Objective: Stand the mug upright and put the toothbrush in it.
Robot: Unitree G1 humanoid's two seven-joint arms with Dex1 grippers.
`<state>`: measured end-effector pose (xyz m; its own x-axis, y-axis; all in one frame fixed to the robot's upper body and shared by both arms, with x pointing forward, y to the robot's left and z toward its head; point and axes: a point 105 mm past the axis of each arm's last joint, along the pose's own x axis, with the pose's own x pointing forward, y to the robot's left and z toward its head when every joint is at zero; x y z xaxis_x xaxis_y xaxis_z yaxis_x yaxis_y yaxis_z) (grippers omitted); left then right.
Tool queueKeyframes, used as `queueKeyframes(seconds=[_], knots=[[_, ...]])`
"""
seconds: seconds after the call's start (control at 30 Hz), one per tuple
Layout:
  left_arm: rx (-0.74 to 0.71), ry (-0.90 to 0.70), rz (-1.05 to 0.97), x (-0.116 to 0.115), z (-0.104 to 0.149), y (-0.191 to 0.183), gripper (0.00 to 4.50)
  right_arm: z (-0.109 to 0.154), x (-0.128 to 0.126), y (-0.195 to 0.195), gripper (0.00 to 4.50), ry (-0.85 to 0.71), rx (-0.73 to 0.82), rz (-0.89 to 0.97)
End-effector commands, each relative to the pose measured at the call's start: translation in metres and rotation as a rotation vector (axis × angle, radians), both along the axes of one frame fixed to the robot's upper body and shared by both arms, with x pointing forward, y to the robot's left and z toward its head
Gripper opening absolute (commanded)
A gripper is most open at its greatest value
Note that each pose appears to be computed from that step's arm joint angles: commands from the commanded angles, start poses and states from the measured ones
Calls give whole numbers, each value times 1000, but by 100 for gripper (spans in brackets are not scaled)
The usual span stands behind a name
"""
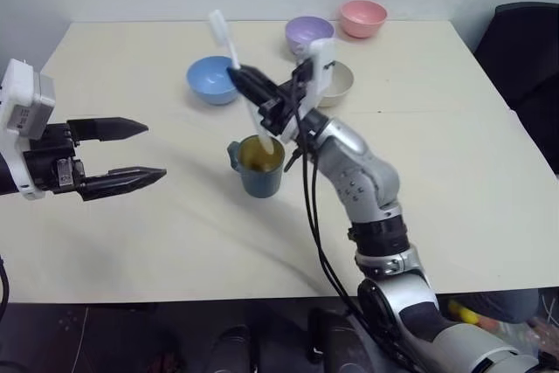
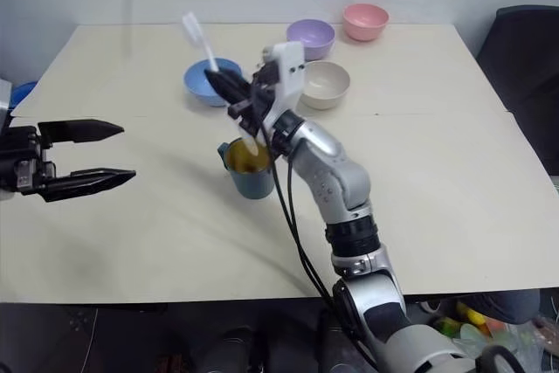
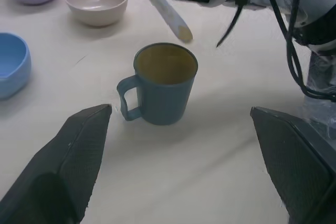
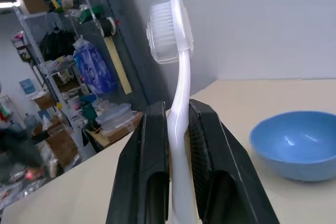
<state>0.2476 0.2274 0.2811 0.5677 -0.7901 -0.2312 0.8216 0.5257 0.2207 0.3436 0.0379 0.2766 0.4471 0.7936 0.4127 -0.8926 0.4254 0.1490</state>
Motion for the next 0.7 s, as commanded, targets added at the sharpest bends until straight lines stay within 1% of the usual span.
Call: queueKeyframes(seconds=[0.03,0.13,0.2,0.27,0.33,0.47,0.53,0.57,0.7], knots=[[17,-145,42,3,18,2,450,-3,-9,6,20,-38,12,40],[15,-190,56,7,21,1,450,-10,-11,11,20,-31,14,60],[19,-195,52,7,21,0,450,-10,-9,11,94,-33,26,50],[18,-199,42,8,22,-1,450,-11,-5,10,148,-35,34,29],[15,-199,36,8,24,-2,450,-12,-4,8,215,-41,37,14],[3,-196,27,9,26,-3,450,-10,-4,3,351,-58,43,5],[-3,-180,16,9,23,-4,450,-8,-7,-4,425,-68,30,11],[-5,-164,8,9,20,-5,450,-7,-9,-9,448,-74,15,21],[-32,-100,-29,3,11,-4,450,-6,-32,-38,448,-98,-82,114]])
